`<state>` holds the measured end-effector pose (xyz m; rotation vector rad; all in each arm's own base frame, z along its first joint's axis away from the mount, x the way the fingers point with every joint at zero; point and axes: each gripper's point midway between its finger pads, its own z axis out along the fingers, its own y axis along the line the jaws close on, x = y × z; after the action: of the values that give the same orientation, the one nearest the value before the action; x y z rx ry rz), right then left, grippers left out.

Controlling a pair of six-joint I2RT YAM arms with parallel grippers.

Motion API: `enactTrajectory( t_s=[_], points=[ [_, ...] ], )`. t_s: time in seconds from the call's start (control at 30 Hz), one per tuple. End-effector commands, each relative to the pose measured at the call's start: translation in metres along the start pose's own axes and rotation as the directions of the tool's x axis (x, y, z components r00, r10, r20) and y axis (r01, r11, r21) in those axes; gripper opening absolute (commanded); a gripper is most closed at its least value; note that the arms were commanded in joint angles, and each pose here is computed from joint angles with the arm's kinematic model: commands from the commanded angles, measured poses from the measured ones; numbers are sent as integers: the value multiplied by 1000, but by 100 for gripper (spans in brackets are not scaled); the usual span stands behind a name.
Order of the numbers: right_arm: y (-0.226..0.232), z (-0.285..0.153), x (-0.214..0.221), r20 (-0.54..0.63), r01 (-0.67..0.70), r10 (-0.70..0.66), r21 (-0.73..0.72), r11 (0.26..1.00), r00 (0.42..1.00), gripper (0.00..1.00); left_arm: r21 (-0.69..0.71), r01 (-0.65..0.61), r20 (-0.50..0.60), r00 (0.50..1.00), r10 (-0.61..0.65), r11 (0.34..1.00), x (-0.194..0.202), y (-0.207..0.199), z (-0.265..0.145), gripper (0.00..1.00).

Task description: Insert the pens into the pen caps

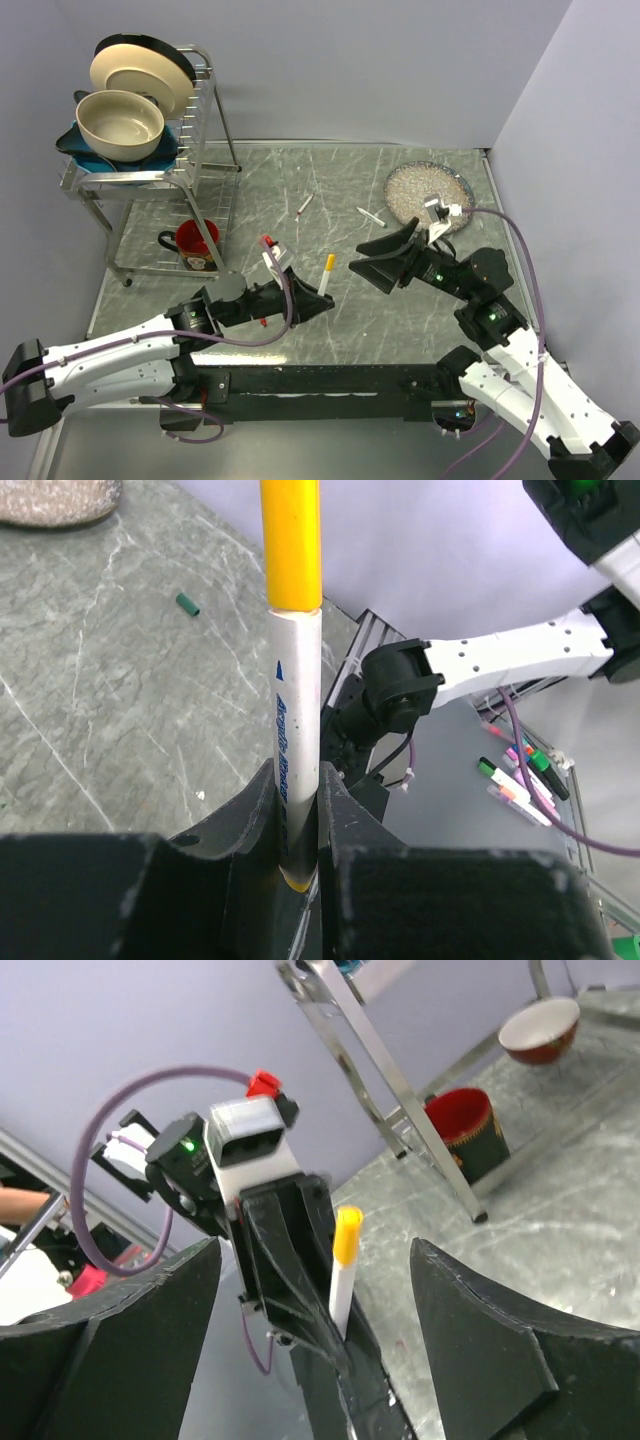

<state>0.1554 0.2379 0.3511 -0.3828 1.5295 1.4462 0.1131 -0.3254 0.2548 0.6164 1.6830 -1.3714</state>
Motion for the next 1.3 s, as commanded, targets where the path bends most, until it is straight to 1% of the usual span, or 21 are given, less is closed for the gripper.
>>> enactTrajectory(
  t_s=[0.0, 0.07, 0.2, 0.33, 0.43, 0.77, 1.03, 1.2, 1.27],
  points=[
    [13, 20, -18, -12, 85, -85, -44, 995, 996, 84, 61, -43, 36, 998, 41, 997, -12, -15, -9, 1],
    [11, 32, -17, -43, 71, -73, -46, 996, 996, 83, 69, -42, 40, 998, 39, 997, -13, -17, -11, 1],
    [16, 52, -11, -72, 59, -64, -69, 996, 995, 80, 89, -46, 37, 998, 43, 995, -11, -21, -15, 1],
    [24, 65, -8, -76, 67, -74, -95, 993, 994, 76, 103, -46, 43, 998, 42, 994, -11, -23, -17, 1],
    [28, 71, -5, -79, 62, -71, -119, 991, 994, 75, 102, -50, 54, 998, 45, 993, -14, -24, -20, 1],
    [40, 81, 7, -95, 12, -29, -181, 983, 995, 67, 86, -42, 82, 996, 35, 995, -15, -20, -24, 1],
    [45, 84, 7, -99, 13, -33, -192, 981, 994, 58, 91, -32, 56, 998, 27, 995, -10, -20, -20, 1],
    [43, 82, 12, -99, 12, -31, -184, 983, 995, 50, 84, -33, 62, 998, 28, 996, -12, -19, -20, 1],
    [43, 80, 13, -101, 9, -28, -181, 983, 995, 48, 81, -33, 64, 998, 28, 996, -12, -19, -20, 1]
  ],
)
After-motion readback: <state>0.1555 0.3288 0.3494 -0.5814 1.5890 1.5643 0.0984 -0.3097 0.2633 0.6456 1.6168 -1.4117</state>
